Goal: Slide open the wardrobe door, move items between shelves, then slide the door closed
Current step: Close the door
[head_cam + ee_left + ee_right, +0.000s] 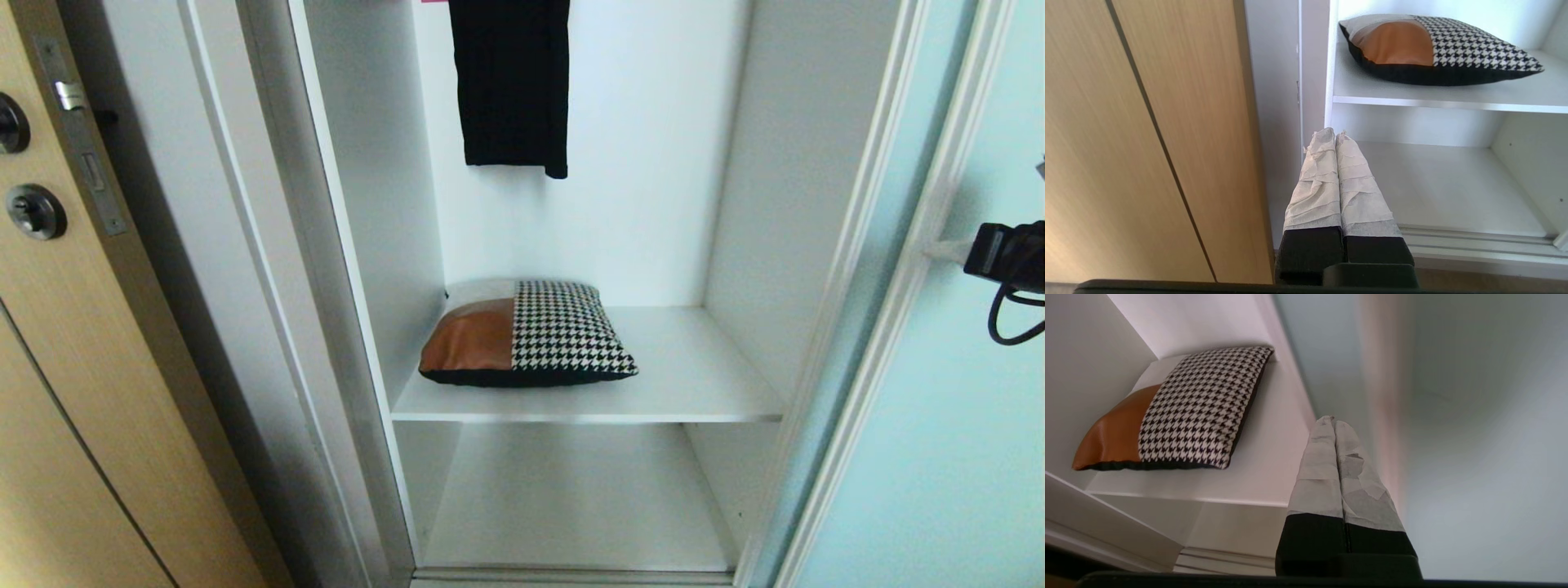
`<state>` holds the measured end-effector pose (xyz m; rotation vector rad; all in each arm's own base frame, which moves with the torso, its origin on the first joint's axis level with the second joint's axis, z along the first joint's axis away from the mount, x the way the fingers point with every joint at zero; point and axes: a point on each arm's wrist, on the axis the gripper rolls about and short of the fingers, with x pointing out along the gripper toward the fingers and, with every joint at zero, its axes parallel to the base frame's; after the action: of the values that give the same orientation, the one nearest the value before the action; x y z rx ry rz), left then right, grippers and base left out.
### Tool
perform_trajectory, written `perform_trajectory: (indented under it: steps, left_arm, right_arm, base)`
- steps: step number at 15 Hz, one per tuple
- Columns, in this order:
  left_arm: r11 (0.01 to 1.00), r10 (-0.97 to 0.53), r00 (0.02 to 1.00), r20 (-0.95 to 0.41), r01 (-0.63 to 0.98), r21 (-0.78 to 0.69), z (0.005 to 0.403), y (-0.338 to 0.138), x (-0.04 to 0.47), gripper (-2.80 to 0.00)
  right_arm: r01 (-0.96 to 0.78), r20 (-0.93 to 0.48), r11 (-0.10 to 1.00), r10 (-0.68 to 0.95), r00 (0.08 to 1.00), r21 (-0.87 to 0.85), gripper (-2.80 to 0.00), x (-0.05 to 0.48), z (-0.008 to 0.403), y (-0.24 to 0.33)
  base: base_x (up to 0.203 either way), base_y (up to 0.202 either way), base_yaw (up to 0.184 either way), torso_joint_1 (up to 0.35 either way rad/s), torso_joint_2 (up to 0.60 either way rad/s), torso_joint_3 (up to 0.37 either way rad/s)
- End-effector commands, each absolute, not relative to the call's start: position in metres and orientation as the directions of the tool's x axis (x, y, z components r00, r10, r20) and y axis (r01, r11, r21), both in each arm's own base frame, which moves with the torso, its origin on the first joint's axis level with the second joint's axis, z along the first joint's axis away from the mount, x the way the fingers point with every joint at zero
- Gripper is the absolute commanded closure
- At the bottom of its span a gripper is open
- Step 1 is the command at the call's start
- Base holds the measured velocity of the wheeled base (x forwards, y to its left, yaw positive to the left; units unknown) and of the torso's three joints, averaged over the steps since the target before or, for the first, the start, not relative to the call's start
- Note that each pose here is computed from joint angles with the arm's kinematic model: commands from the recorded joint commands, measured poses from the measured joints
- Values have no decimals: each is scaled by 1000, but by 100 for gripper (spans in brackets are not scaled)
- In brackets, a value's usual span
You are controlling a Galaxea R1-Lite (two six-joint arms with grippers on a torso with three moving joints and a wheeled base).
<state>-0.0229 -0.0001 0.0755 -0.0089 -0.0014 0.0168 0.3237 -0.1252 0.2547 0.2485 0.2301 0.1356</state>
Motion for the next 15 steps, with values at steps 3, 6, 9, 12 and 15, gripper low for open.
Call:
perform_trajectory:
  steps: [3,6,9,12,15]
  left_arm:
    - [1000,18,1000,-2,-18,-9,75,0,-23,0]
    - [1000,18,1000,-2,-18,-9,75,0,-23,0]
    - [1000,17,1000,-2,-17,-9,75,0,-23,0]
    - [1000,17,1000,-2,-17,-9,75,0,-23,0]
    - [1000,18,1000,-2,-18,-9,75,0,-23,0]
  right_arm:
    - [-187,-154,955,225,962,228,0,295,278,-91]
    - [-183,-155,957,221,963,227,0,280,280,-86]
    - [-196,-156,954,234,960,226,0,284,280,-83]
    - [-261,-172,951,289,942,166,0,294,275,-68]
    - [-215,-185,965,241,953,151,0,313,272,-66]
  base:
    - [0,0,0,0,0,0]
    - [0,0,0,0,0,0]
    - [0,0,0,0,0,0]
    - [0,0,0,0,0,0]
    - [0,0,0,0,0,0]
